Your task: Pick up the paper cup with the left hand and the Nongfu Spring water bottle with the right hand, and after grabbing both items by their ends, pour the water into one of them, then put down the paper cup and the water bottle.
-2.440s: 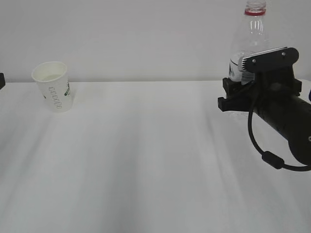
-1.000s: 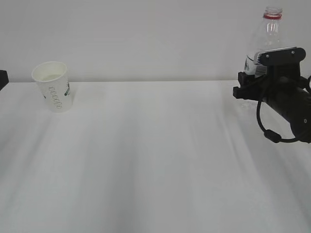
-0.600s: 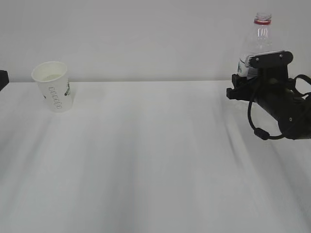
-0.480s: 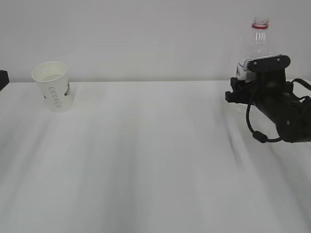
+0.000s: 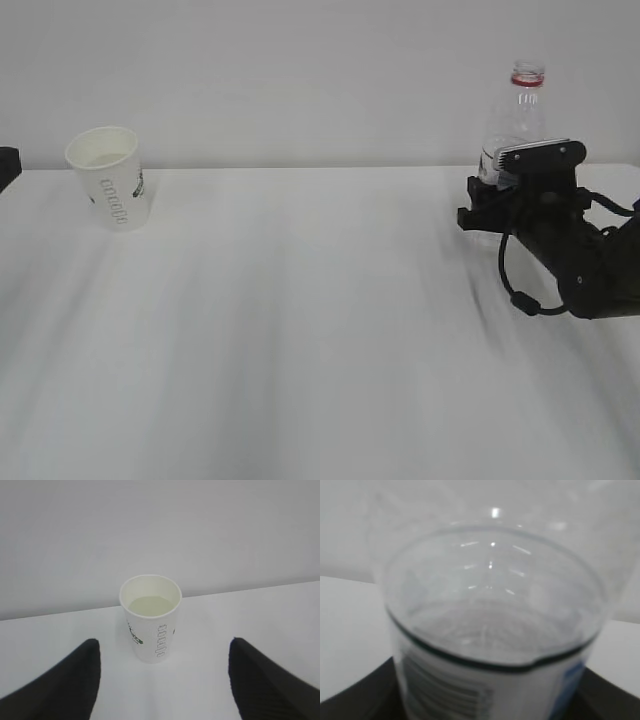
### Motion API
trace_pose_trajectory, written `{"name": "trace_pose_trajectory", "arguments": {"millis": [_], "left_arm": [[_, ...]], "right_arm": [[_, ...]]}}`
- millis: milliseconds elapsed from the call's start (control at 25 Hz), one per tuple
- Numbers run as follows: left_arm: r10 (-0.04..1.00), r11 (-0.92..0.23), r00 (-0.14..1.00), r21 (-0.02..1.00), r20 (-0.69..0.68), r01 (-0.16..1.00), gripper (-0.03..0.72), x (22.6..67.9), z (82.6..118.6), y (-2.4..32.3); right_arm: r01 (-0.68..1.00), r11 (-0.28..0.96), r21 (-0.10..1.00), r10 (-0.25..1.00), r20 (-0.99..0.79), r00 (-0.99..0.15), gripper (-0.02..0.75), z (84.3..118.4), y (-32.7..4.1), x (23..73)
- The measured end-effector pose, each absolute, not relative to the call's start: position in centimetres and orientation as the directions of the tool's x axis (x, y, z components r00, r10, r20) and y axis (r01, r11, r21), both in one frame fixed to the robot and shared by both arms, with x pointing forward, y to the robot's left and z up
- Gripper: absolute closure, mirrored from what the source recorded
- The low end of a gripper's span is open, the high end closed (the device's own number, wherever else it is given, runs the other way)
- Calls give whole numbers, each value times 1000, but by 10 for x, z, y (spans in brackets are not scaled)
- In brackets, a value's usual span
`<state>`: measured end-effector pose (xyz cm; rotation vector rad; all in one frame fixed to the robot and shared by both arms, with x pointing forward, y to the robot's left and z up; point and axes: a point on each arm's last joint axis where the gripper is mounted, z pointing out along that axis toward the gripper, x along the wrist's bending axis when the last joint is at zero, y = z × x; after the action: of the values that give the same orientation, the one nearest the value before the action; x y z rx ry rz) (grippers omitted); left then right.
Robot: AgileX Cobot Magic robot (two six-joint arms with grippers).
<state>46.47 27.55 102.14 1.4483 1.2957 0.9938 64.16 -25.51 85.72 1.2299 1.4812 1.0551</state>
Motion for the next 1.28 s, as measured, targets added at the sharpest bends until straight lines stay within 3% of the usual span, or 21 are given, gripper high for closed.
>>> {"name": "trace_pose_trajectory", "arguments": {"millis": [320, 640, 880, 1280], "left_arm": [[992, -36, 126, 962, 2, 271, 109, 464, 1019, 275], [992, -42, 130, 962, 6, 271, 109, 464, 1019, 275], [992, -44, 129, 957, 7, 288, 109, 464, 1017, 275], [990, -71, 142, 946, 26, 317, 109, 463, 1015, 275]], "right_arm": [[181, 108, 977, 992, -93, -91, 253, 852, -254, 642], [159, 105, 982, 991, -91, -95, 90, 854, -253, 642], [133, 106, 985, 991, -94, -93, 81, 851, -255, 630], [228, 118, 967, 990, -97, -102, 81, 837, -259, 597]]}}
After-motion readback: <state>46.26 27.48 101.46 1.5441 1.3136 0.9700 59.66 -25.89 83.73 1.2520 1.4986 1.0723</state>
